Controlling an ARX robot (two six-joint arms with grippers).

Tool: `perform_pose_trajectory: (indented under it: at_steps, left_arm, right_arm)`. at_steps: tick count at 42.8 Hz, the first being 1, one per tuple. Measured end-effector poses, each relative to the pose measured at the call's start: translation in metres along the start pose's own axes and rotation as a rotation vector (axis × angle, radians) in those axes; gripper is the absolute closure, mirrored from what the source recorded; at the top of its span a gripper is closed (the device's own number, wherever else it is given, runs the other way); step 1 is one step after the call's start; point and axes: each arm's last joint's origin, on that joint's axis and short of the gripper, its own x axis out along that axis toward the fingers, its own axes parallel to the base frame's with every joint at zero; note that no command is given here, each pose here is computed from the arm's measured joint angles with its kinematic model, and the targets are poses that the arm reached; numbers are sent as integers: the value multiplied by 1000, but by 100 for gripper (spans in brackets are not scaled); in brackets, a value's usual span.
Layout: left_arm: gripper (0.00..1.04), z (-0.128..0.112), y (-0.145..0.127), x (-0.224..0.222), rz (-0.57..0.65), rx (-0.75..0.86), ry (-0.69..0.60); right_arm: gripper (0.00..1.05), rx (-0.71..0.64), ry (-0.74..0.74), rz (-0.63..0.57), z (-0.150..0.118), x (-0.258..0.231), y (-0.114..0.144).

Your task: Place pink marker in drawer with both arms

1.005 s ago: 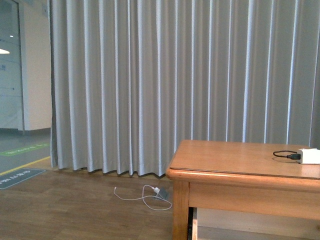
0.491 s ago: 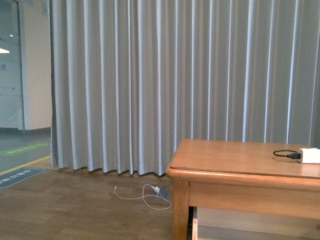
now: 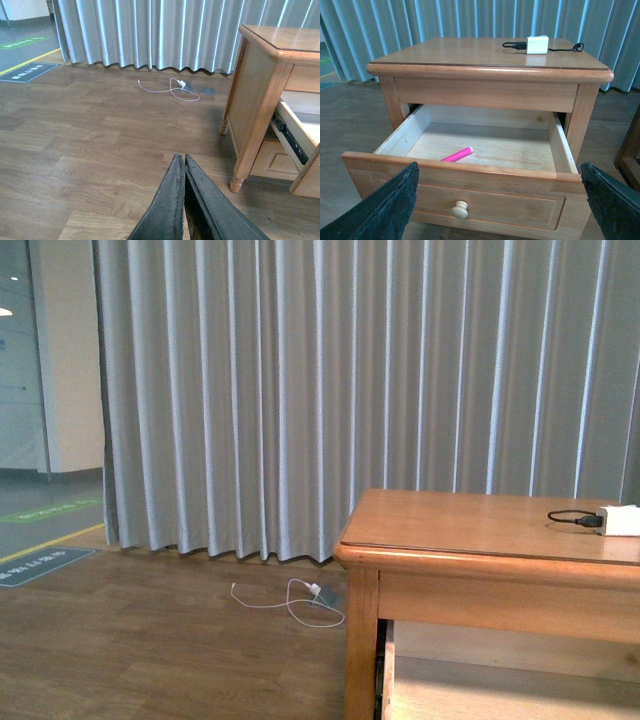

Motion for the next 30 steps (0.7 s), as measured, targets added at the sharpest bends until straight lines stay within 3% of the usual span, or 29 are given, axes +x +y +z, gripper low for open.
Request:
perform_pose_trajectory:
  at_steps: [11, 13, 17, 22, 30]
  left_arm:
    - [101, 0, 0, 0, 0, 0, -1]
    - [93, 0, 0, 0, 0, 0, -1]
    - [73, 0, 0, 0, 0, 0, -1]
    - [47, 0, 0, 0, 0, 0, -1]
    - [15, 0, 0, 0, 0, 0, -1]
  right_arm:
    - [9, 0, 0, 0, 0, 0, 0]
    - [9, -4, 21, -22, -1, 0, 0]
    - [9, -27, 240, -106, -12, 3, 1]
    - [9, -20, 455, 7, -22, 19, 7]
    - [9, -28, 585, 46, -25, 59, 14]
